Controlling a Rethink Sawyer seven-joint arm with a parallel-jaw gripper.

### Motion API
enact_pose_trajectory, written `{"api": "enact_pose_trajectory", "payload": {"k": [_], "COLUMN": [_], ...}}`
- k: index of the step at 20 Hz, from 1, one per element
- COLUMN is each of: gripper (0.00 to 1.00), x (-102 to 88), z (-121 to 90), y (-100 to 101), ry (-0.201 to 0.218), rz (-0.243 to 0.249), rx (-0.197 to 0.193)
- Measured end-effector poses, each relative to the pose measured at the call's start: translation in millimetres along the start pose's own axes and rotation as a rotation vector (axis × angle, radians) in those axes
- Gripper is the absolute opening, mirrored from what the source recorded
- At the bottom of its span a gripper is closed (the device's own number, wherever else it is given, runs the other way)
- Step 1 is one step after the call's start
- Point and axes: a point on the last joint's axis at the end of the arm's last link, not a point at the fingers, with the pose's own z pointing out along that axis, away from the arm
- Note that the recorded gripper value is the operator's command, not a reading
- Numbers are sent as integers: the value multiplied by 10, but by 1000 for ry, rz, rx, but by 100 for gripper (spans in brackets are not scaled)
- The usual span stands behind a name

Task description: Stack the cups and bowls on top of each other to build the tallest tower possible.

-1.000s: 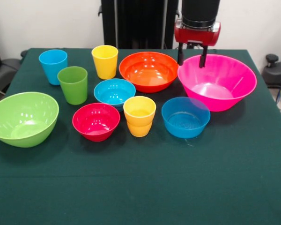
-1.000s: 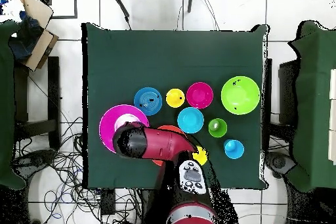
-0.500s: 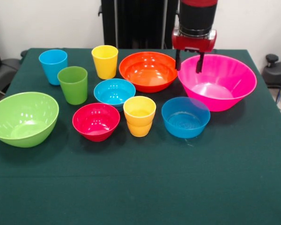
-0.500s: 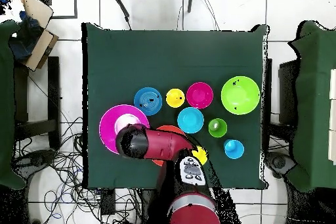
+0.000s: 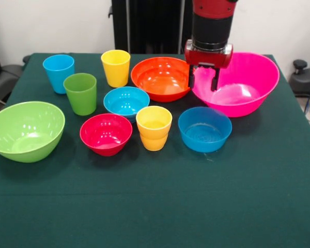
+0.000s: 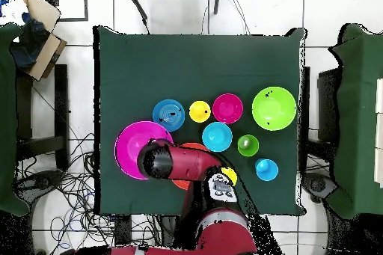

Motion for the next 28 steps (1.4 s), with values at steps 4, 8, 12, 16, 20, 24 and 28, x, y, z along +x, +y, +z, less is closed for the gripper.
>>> {"api": "enact_pose_trajectory", "payload": {"k": [4,8,12,16,20,24,28], "gripper": [100,100,100,100,100,100,100], "x": [-6,-2,-5,-14,-25,-49,-108], "z": [38,57,57,53,39,11,-42], "y": [-19,-16,-17,-18,-8,17,76], "ry": [3,6,6,5,2,-4,-15], "rz": [4,4,5,7,6,5,4], "rx": [0,0,-2,-4,-6,-13,-33]}}
